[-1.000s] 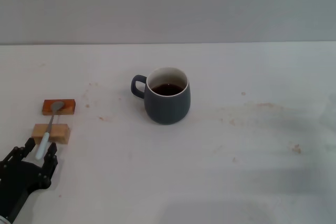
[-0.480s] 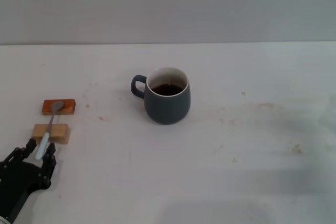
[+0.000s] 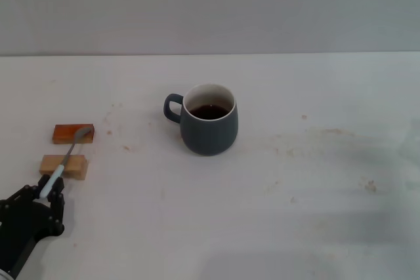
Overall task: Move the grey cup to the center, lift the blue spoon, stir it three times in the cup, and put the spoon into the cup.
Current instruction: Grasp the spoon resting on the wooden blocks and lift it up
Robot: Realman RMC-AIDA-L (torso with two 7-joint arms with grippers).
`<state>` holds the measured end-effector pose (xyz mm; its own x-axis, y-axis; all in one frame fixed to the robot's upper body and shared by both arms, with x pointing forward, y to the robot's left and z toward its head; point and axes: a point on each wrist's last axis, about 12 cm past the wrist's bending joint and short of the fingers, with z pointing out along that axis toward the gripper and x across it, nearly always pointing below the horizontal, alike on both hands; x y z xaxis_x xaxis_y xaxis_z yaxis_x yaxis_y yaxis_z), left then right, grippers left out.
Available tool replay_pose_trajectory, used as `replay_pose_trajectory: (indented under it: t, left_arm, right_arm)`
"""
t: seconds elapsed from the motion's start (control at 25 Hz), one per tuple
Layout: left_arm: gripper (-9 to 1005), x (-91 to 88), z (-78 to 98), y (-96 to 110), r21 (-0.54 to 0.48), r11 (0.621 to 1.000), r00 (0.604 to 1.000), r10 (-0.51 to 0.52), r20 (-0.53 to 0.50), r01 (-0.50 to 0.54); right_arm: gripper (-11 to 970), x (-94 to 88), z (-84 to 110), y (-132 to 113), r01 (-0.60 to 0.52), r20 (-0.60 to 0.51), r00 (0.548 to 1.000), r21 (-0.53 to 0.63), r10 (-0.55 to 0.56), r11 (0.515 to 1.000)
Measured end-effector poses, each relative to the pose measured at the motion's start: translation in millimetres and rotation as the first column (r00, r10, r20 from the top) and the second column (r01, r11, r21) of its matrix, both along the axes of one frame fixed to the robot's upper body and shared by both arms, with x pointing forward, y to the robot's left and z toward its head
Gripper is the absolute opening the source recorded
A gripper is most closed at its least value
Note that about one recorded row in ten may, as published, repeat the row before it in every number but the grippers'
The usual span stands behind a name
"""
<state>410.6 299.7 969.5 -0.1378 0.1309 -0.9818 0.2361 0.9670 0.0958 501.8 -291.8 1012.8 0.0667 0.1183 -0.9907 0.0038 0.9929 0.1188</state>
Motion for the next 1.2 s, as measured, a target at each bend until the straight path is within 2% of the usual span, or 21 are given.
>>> replay_pose_trajectory:
  t: [0.16, 0.52, 0.68, 0.88, 1.12, 1.16, 1.2]
  left_arm:
    - [198, -0.7, 2.8, -4.1, 0.019, 1.000, 0.999, -0.024, 0.033, 0.024]
    - [174, 2.6, 11.1, -11.4, -0.005, 0.998, 0.995, -0.058, 0.079, 0.058]
    - [174, 11.1, 18.8, -5.5, -0.001, 0.996, 0.991, -0.089, 0.102, 0.089]
    - [174, 26.6, 39.8, 9.3, -0.018, 0.990, 0.984, -0.139, 0.109, 0.142]
    - [174, 30.4, 44.2, 12.3, -0.015, 0.989, 0.984, -0.143, 0.103, 0.145]
    - [174, 43.5, 59.5, 18.1, 0.013, 0.986, 0.983, -0.164, 0.082, 0.164]
    - [174, 43.5, 59.5, 18.1, 0.013, 0.986, 0.983, -0.164, 0.082, 0.164]
  right_arm:
    - [-2, 0.2, 0.2, 0.7, -0.001, 0.001, 1.000, 0.002, 0.001, 1.000]
    - [-2, -0.6, -0.2, 4.2, -0.016, 0.000, 1.000, 0.005, 0.016, 1.000]
    - [-1, -1.0, -0.3, 4.6, -0.017, 0.000, 1.000, 0.007, 0.017, 1.000]
    - [-1, -4.4, 0.9, 5.2, -0.013, 0.016, 1.000, 0.021, 0.013, 1.000]
    - [-1, -6.4, 1.5, 8.1, -0.012, 0.024, 1.000, 0.037, 0.011, 0.999]
    - [-1, -7.2, 1.3, 8.6, -0.011, 0.025, 1.000, 0.042, 0.010, 0.999]
    - [-1, -8.0, 1.3, 8.7, -0.009, 0.026, 1.000, 0.046, 0.007, 0.999]
